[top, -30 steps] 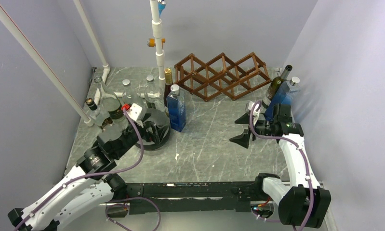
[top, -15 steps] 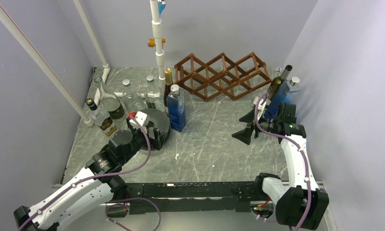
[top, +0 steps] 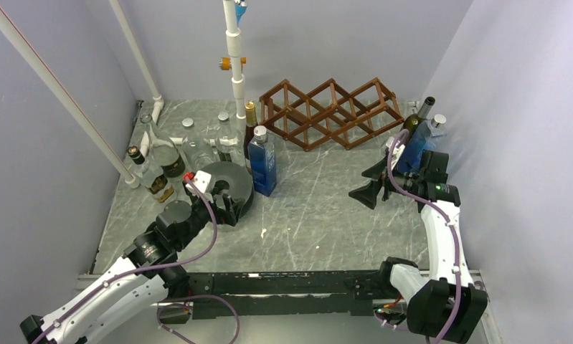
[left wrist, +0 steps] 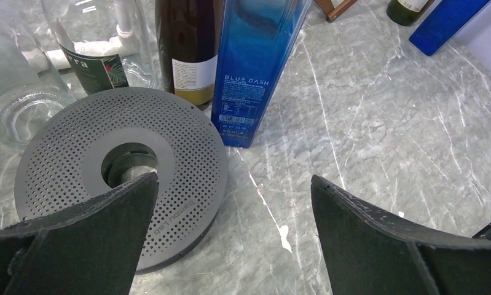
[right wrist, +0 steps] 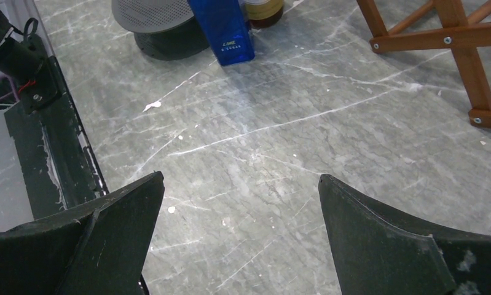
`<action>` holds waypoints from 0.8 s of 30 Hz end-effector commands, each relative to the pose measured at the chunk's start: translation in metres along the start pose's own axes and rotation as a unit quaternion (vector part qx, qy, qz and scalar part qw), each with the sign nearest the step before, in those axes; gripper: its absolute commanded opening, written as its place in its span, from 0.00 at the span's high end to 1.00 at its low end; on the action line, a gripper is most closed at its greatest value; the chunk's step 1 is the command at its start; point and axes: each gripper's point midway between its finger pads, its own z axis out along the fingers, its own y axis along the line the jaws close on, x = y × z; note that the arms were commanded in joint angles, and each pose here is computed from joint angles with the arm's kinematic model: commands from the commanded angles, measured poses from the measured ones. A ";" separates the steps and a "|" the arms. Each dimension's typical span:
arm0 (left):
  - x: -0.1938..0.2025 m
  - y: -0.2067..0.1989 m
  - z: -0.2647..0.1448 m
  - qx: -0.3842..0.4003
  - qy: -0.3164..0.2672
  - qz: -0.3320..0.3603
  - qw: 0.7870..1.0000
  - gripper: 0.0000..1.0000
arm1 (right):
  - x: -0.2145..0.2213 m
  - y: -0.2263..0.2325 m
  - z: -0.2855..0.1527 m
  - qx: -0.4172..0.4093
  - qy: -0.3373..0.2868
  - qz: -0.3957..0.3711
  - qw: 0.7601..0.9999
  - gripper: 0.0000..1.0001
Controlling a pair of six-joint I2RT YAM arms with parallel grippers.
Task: Take the wine bottle off the wine rack
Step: Reset both arms
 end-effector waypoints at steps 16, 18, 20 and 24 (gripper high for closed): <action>-0.012 -0.003 -0.006 0.009 -0.028 -0.023 0.999 0.00 | -0.017 -0.022 -0.017 0.101 -0.027 0.036 0.994 0.00; -0.012 -0.003 -0.006 0.009 -0.028 -0.024 0.999 0.01 | -0.019 -0.028 -0.018 0.119 -0.029 0.048 0.991 0.00; -0.012 -0.003 -0.005 0.010 -0.028 -0.025 0.999 0.01 | -0.022 -0.030 -0.019 0.128 -0.032 0.061 0.989 0.00; -0.012 -0.004 -0.005 0.010 -0.027 -0.025 0.999 0.01 | -0.025 -0.030 -0.020 0.129 -0.035 0.072 0.988 0.00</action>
